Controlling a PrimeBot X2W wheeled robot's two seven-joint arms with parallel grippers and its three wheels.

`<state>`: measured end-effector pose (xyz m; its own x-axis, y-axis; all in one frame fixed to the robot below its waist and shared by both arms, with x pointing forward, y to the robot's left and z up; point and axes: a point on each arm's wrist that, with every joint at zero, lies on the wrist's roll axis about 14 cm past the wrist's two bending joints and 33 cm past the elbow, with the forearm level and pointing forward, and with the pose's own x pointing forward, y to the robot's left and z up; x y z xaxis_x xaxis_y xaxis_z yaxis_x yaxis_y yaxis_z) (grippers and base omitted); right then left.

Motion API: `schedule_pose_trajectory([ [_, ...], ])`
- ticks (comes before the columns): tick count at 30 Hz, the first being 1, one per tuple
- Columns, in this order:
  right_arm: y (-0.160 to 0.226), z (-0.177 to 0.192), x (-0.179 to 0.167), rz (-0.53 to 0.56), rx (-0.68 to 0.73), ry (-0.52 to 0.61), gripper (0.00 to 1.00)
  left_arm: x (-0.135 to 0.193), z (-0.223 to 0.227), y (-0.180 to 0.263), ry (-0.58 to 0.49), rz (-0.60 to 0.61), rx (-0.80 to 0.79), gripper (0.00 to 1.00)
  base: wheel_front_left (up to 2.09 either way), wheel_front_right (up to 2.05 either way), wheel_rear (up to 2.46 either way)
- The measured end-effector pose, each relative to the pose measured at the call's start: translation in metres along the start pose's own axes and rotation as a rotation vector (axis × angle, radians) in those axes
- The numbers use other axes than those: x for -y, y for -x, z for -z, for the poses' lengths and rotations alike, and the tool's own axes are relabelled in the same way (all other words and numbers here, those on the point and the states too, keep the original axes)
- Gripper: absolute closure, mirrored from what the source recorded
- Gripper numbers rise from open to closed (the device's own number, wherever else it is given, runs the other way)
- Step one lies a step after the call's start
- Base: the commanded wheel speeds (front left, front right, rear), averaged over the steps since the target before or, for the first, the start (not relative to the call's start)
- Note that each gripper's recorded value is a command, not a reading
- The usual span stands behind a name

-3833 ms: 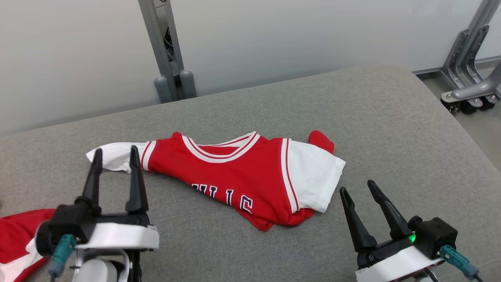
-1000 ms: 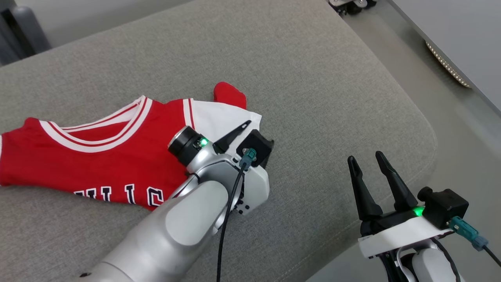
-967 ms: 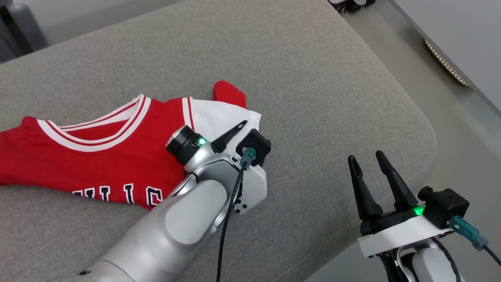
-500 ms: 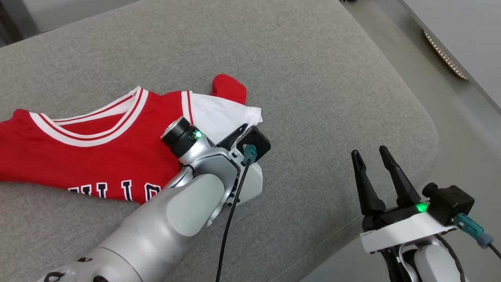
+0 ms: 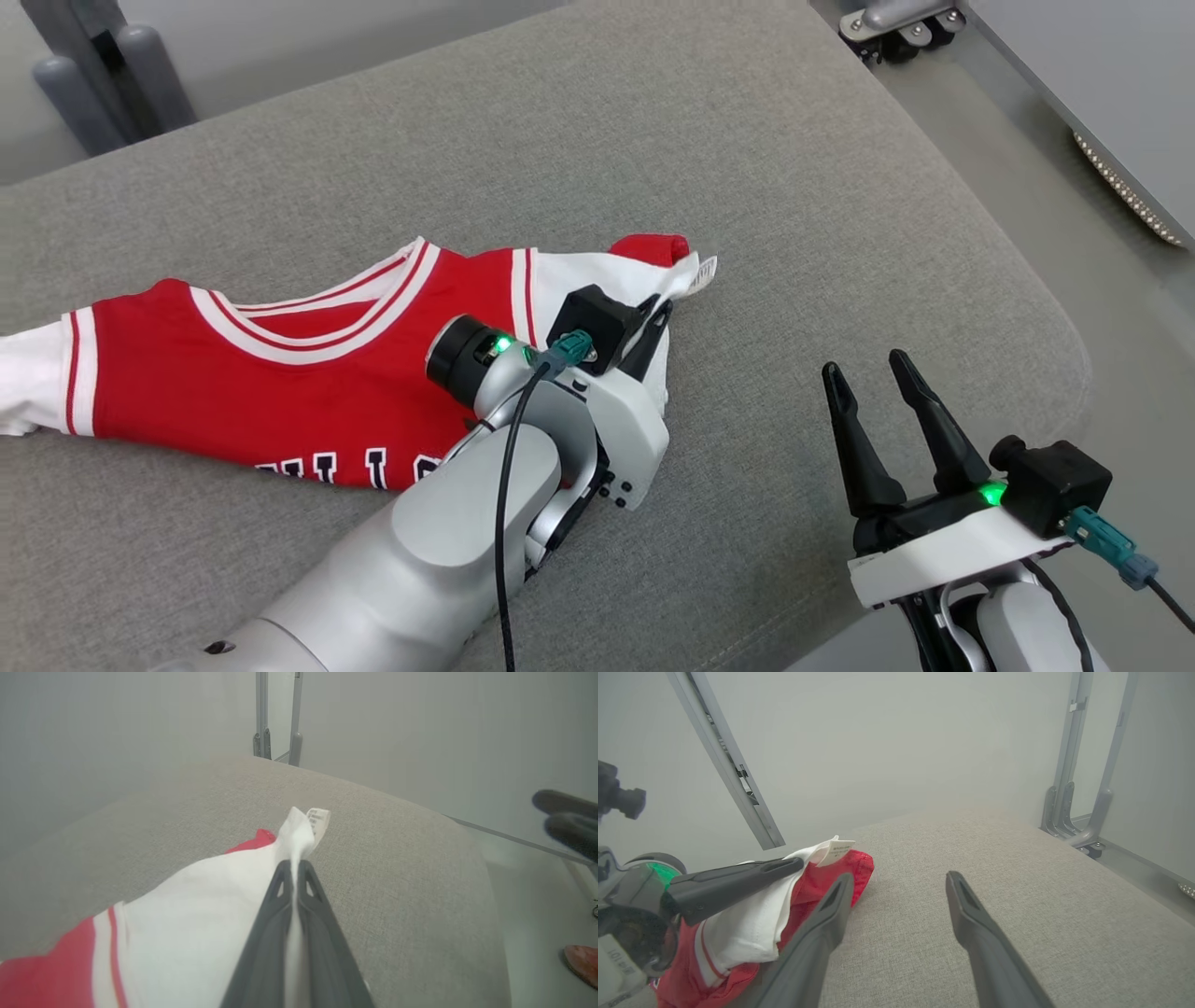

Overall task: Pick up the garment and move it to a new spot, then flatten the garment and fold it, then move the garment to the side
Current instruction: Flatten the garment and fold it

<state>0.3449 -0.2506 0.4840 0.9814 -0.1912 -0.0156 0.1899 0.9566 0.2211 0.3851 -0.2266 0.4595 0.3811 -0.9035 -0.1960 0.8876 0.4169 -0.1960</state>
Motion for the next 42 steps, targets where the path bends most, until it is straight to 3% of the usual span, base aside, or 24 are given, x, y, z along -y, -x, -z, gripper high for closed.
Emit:
schedule_pose_trajectory([
  [2,-0.001,-0.001,-0.005,-0.015,0.005,-0.005,0.00,0.000,0.009,0.004,-0.006,-0.008,-0.035,0.51,0.00,0.00,0.00],
  [3,-0.001,-0.002,-0.006,-0.019,0.007,-0.006,0.00,-0.001,0.014,0.006,-0.007,-0.013,-0.050,0.53,0.00,0.00,0.00],
  [4,-0.001,-0.002,-0.006,-0.021,0.008,-0.006,0.00,-0.001,0.016,0.007,-0.010,-0.014,-0.052,0.62,0.00,0.00,0.00],
  [5,-0.001,-0.002,-0.006,-0.021,0.009,-0.006,0.00,-0.001,0.016,0.008,-0.015,-0.013,-0.042,0.90,0.00,0.00,0.00],
  [6,-0.001,-0.002,-0.006,-0.020,0.009,-0.005,0.00,0.000,0.013,0.008,-0.014,-0.013,-0.022,1.00,0.00,0.00,0.00],
  [10,0.004,0.001,-0.002,-0.010,-0.002,-0.002,0.00,0.001,0.001,0.008,0.001,-0.016,0.041,1.00,0.00,0.00,0.00],
  [12,0.006,0.001,0.000,-0.006,-0.003,-0.005,0.00,0.004,-0.008,0.011,0.064,-0.006,0.072,1.00,0.00,0.00,0.00],
  [13,0.006,0.001,0.000,-0.006,-0.003,-0.005,0.00,0.004,-0.008,0.011,0.064,-0.006,0.072,0.96,0.00,0.00,0.00],
  [14,0.006,0.001,0.000,-0.007,0.000,-0.005,0.00,0.005,-0.006,0.012,0.087,-0.006,0.065,0.56,0.00,0.00,0.00],
  [15,0.006,0.000,0.000,-0.009,0.003,-0.005,0.00,0.005,0.000,0.014,0.096,-0.008,0.043,0.07,0.00,0.00,0.00],
  [16,0.006,-0.001,-0.002,-0.014,0.005,-0.004,0.00,0.005,0.007,0.016,0.096,-0.011,0.016,0.00,0.00,0.00,0.00],
  [21,0.005,-0.002,-0.007,-0.029,0.010,-0.008,0.00,0.005,0.023,0.020,0.080,-0.010,-0.049,0.00,0.00,0.00,0.00],
  [23,0.004,-0.002,-0.007,-0.030,0.009,-0.008,0.00,0.007,0.025,0.020,0.080,-0.005,-0.058,0.73,0.00,0.00,0.00],
  [24,0.004,-0.001,-0.008,-0.031,0.006,-0.008,0.00,0.007,0.026,0.019,0.078,-0.003,-0.060,0.98,0.00,0.00,0.00],
  [25,0.004,0.000,-0.008,-0.030,0.004,-0.010,0.00,0.007,0.028,0.019,0.072,-0.003,-0.062,1.00,0.00,0.00,0.00],
  [26,0.004,0.000,-0.007,-0.027,0.002,-0.013,0.00,0.006,0.028,0.018,0.062,-0.004,-0.063,0.84,0.00,0.00,0.00],
  [28,0.004,0.002,-0.006,-0.022,-0.003,-0.013,0.00,0.007,0.028,0.016,0.032,0.008,-0.060,0.00,0.00,0.00,0.00],
  [36,0.004,0.000,0.002,0.012,-0.001,-0.015,0.00,0.017,0.024,-0.002,-0.126,0.072,-0.059,0.00,0.00,0.00,0.00],
  [42,0.012,-0.001,0.024,0.087,-0.004,-0.005,0.00,0.024,0.045,-0.010,-0.261,0.116,-0.143,0.00,0.00,0.00,0.00],
])
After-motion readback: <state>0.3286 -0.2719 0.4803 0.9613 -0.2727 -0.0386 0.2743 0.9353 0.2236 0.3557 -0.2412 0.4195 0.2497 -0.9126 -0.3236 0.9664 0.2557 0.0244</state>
